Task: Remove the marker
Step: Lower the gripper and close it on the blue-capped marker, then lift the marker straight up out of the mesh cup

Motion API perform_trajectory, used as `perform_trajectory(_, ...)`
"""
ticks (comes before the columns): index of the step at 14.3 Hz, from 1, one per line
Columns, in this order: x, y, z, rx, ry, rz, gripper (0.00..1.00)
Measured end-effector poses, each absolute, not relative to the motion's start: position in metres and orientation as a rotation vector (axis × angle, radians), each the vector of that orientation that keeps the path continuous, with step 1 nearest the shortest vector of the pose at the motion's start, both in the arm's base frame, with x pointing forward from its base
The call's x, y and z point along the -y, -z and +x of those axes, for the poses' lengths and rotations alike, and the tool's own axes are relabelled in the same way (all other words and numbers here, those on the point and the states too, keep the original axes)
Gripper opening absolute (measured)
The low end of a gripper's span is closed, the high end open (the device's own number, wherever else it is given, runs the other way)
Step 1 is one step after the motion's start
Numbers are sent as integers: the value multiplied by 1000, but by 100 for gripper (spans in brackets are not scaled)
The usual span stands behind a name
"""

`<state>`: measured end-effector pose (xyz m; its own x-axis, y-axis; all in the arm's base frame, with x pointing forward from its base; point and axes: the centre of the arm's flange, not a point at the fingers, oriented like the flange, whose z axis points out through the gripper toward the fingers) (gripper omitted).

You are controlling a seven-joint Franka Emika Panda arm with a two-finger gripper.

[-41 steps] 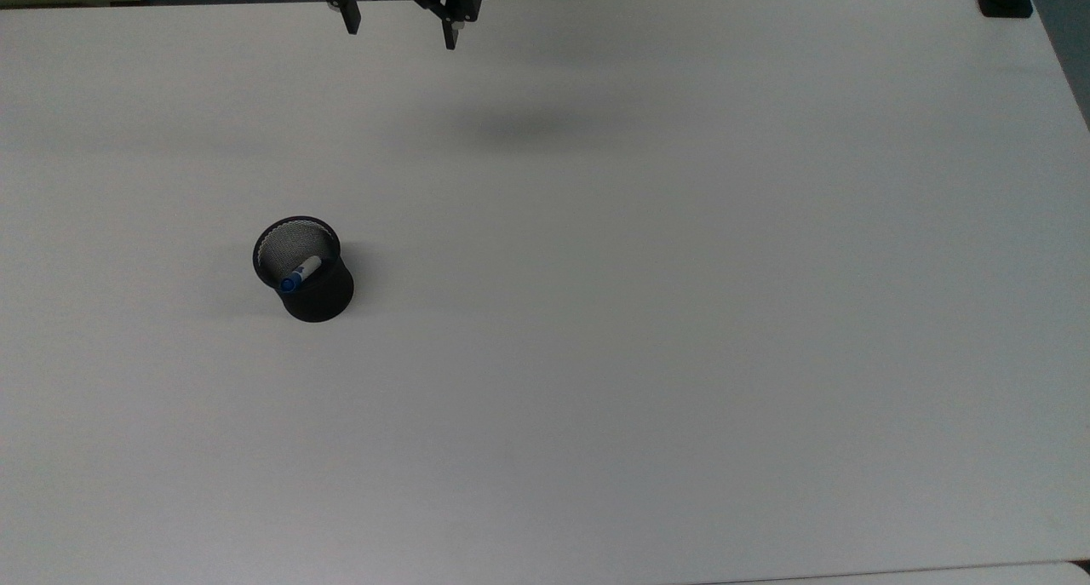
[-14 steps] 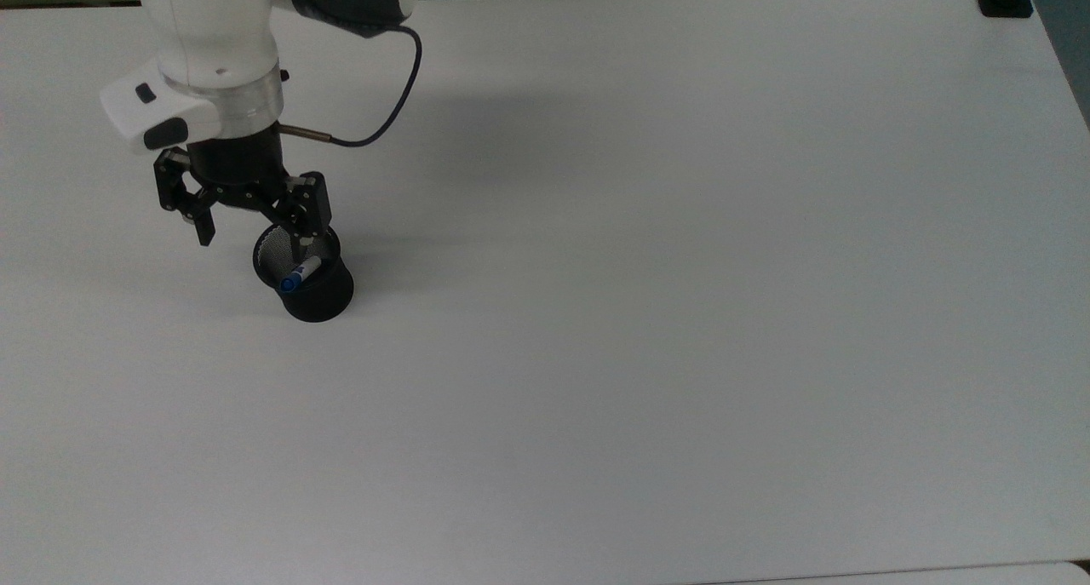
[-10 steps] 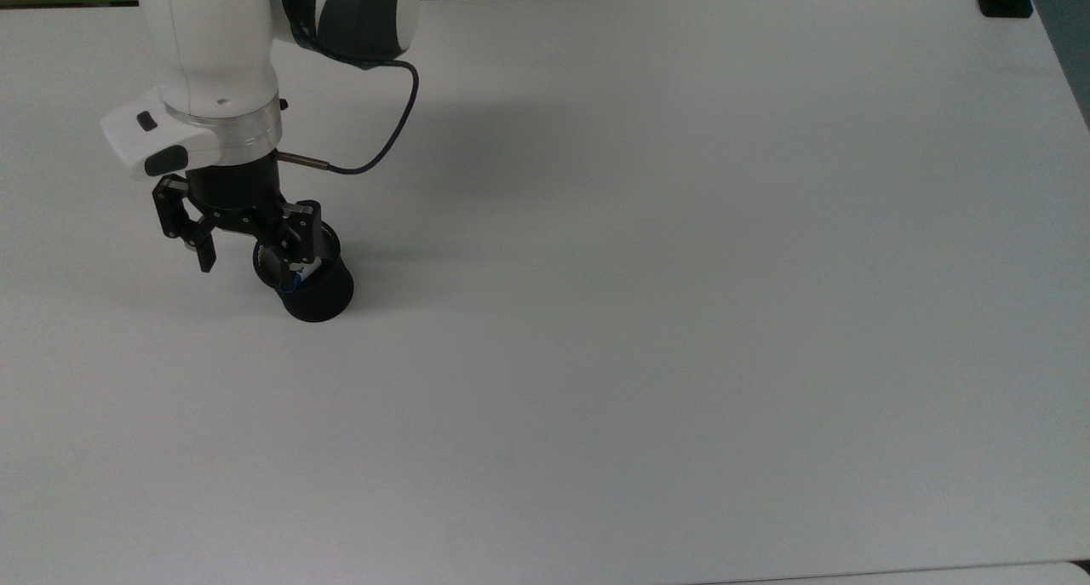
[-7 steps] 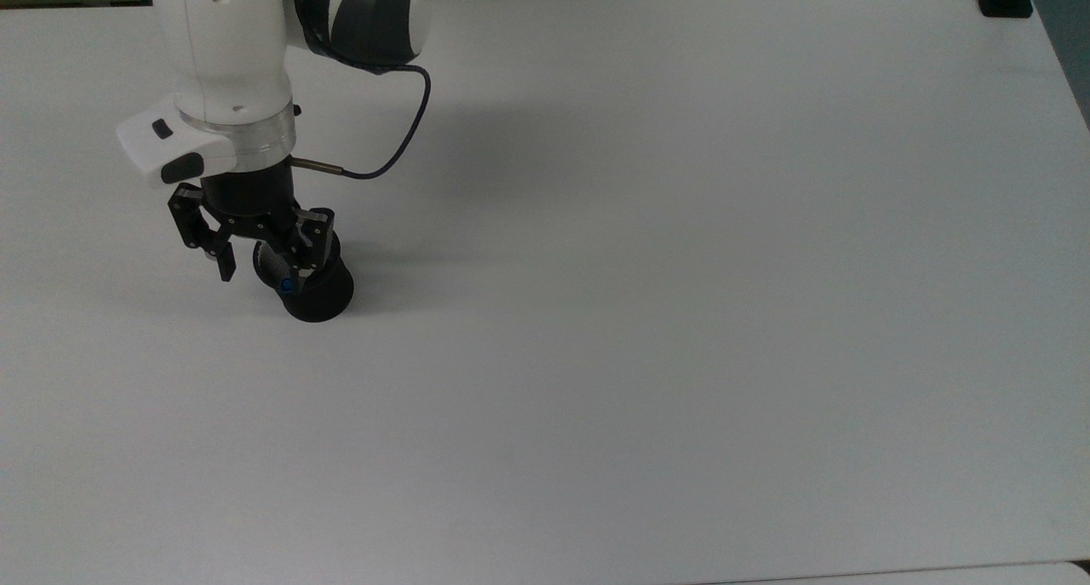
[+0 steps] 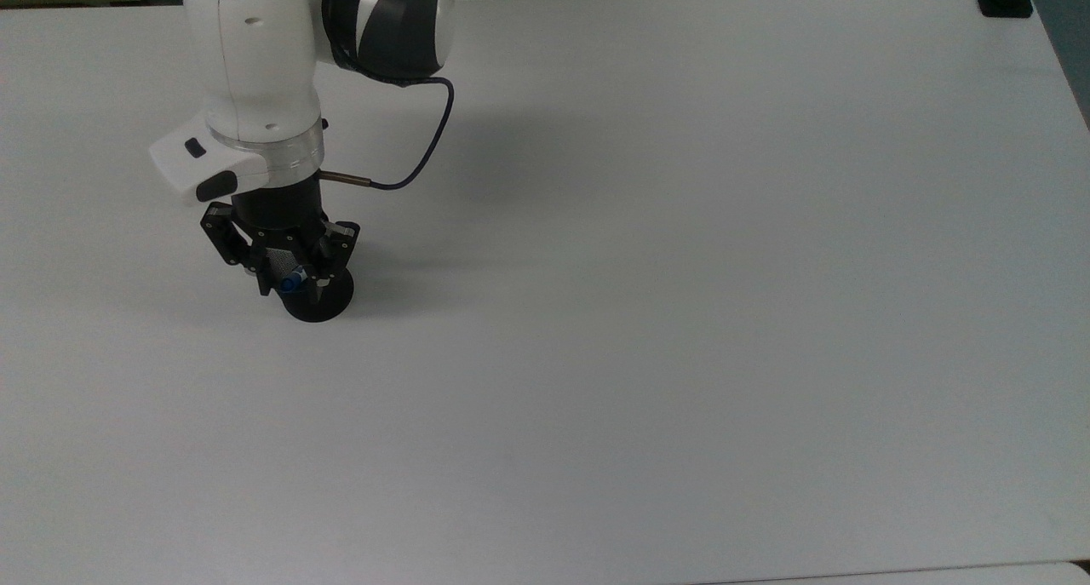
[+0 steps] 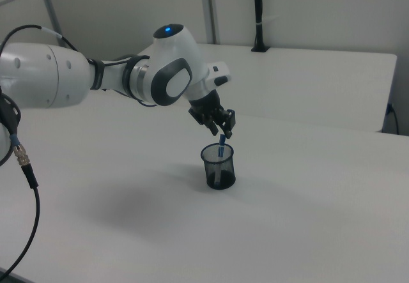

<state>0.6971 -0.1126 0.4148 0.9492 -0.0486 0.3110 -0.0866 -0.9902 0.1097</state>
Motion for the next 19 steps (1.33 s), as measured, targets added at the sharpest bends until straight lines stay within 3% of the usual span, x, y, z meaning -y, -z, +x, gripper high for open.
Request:
perform_trajectory(2,112,-415,697,103,-472,2980,46)
perform_trajectory(5,113,-416,698,104,-476,2979,18)
perform_trajectory(11,115,-445,700,99,-548,2961,16)
perform_trajectory(17,113,-555,688,180,-845,2972,16)
perform_trajectory(19,101,-578,677,169,-835,3011,16)
